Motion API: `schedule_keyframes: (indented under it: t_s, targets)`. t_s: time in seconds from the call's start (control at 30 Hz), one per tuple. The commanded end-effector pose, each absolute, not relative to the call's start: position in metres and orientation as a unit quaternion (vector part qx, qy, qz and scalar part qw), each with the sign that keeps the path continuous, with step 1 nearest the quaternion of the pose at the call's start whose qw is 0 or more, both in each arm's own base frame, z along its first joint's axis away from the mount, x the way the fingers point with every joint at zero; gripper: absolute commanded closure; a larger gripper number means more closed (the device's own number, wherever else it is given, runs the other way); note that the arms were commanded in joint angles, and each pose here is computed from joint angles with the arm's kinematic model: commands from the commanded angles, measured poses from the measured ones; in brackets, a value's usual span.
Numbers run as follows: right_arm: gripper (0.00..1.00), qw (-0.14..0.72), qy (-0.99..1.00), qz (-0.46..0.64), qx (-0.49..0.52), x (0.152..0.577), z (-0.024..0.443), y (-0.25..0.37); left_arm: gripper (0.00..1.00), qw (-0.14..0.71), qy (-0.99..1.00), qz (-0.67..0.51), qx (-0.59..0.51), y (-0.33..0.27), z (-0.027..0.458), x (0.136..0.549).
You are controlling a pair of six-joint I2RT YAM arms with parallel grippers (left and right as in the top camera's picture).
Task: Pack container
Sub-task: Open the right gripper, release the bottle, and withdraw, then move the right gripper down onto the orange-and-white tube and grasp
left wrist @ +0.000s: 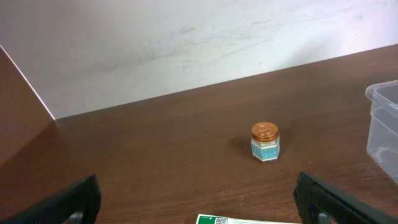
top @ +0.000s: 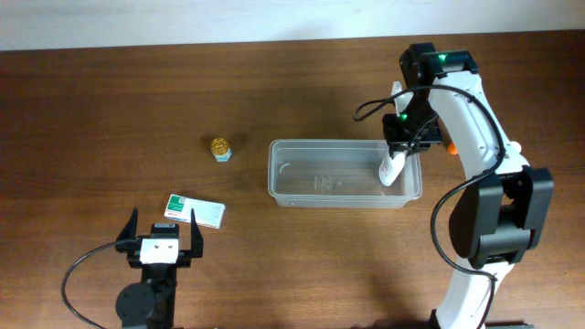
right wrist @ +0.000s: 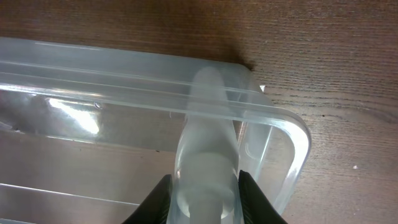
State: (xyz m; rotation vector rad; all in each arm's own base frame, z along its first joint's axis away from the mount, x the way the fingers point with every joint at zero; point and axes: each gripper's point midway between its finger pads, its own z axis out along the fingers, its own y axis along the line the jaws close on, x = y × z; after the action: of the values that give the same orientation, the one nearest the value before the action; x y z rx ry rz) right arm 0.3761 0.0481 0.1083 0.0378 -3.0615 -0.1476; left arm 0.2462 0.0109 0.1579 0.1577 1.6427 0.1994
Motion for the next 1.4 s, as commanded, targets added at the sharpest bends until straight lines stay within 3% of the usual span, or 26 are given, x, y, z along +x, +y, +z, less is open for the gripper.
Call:
schedule_keyframes:
  t_s: [0.0, 0.33, 0.6, 0.67, 0.73, 0.77, 1.17, 1.37]
  targets:
    - [0.75, 0.041, -0.998, -0.043, 0.013, 0.375, 0.106, 0.05, 0.0, 0.673, 0.73, 0.091, 0.075, 0.011, 0.157, 0.246]
    - [0.57, 0.037, -0.998, -0.043, 0.013, 0.377, 0.113, 0.05, 0.0, 0.673, 0.73, 0.091, 0.075, 0.011, 0.157, 0.246]
    - [0.45, -0.003, -1.0, 0.001, 0.014, 0.384, 0.174, 0.033, 0.0, 0.673, 0.73, 0.091, 0.075, 0.011, 0.157, 0.246]
    - [0.31, -0.039, -0.999, 0.02, 0.006, 0.39, 0.203, 0.022, 0.0, 0.673, 0.73, 0.091, 0.075, 0.011, 0.157, 0.246]
    - [0.08, -0.071, -0.997, 0.03, -0.008, 0.395, 0.224, 0.008, 0.0, 0.673, 0.73, 0.091, 0.075, 0.011, 0.157, 0.246]
    - [0.02, -0.086, -0.996, 0.031, -0.02, 0.397, 0.232, -0.001, 0.0, 0.673, 0.73, 0.091, 0.075, 0.011, 0.157, 0.246]
    - [0.01, -0.079, -0.992, -0.002, -0.1, 0.391, 0.223, -0.084, 0.0, 0.673, 0.73, 0.091, 0.075, 0.011, 0.157, 0.246]
    - [0.09, -0.078, -0.991, -0.001, -0.108, 0.401, 0.205, -0.098, 0.0, 0.673, 0.73, 0.091, 0.075, 0.011, 0.157, 0.246]
